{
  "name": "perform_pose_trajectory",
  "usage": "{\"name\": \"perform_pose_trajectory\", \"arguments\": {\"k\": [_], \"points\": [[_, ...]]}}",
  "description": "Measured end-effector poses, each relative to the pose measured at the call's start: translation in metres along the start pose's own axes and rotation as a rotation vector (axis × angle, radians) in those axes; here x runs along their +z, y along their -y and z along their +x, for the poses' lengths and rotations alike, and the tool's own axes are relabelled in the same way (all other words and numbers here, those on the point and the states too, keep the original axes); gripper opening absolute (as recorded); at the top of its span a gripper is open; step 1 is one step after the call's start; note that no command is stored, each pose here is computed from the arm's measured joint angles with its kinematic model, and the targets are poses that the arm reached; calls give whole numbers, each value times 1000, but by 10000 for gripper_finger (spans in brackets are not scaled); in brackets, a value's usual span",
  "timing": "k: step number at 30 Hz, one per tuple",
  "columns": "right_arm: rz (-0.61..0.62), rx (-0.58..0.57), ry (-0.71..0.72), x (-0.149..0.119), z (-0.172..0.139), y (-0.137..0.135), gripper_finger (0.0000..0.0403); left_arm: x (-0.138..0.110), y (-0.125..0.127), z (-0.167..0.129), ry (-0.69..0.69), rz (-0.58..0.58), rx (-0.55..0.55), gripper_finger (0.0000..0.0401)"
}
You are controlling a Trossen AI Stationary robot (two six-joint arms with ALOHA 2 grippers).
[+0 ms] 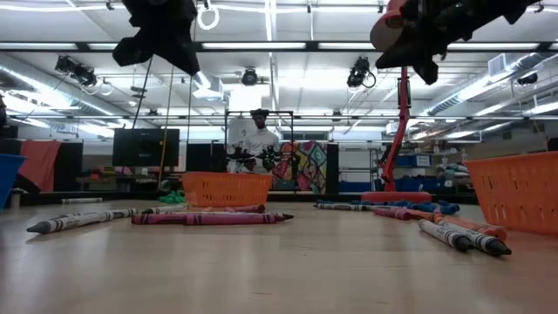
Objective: Sort crayons
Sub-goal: Put the black crayon into the top orange bin
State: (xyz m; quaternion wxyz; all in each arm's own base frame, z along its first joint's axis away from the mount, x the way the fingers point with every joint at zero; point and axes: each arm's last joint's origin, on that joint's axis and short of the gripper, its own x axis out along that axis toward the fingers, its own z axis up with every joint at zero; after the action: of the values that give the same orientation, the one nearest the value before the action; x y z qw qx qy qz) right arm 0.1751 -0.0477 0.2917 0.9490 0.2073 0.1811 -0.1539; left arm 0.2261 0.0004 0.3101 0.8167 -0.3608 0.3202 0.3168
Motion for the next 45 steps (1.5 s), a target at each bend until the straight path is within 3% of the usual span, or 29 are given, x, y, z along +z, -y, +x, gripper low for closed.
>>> {"name": "perform_pose_trajectory", "arguments": {"k": [4,10,16,20,24,26,31,36,45], "points": [[-71,-1,-86,1,4,-1,6,-15,22,16,-135,16,60,40],[-129,-87,-48,8,5,-1,6,-31,31,42,-213,-6,196,45],[-41,-103,-26,10,5,-1,7,-34,28,65,-297,-10,273,90],[-13,-102,-24,10,5,-1,7,-32,24,81,-326,47,318,129],[139,-57,-13,12,4,-3,7,-31,19,98,-378,36,370,154],[177,-33,-16,12,5,-4,7,-32,17,106,-393,37,392,160],[93,1,-50,10,6,-3,7,-35,14,124,-412,23,440,162],[98,45,-67,12,6,0,7,-43,18,136,-404,-23,444,163],[82,-14,-44,15,5,12,7,-65,25,136,-355,-24,440,163]]}}
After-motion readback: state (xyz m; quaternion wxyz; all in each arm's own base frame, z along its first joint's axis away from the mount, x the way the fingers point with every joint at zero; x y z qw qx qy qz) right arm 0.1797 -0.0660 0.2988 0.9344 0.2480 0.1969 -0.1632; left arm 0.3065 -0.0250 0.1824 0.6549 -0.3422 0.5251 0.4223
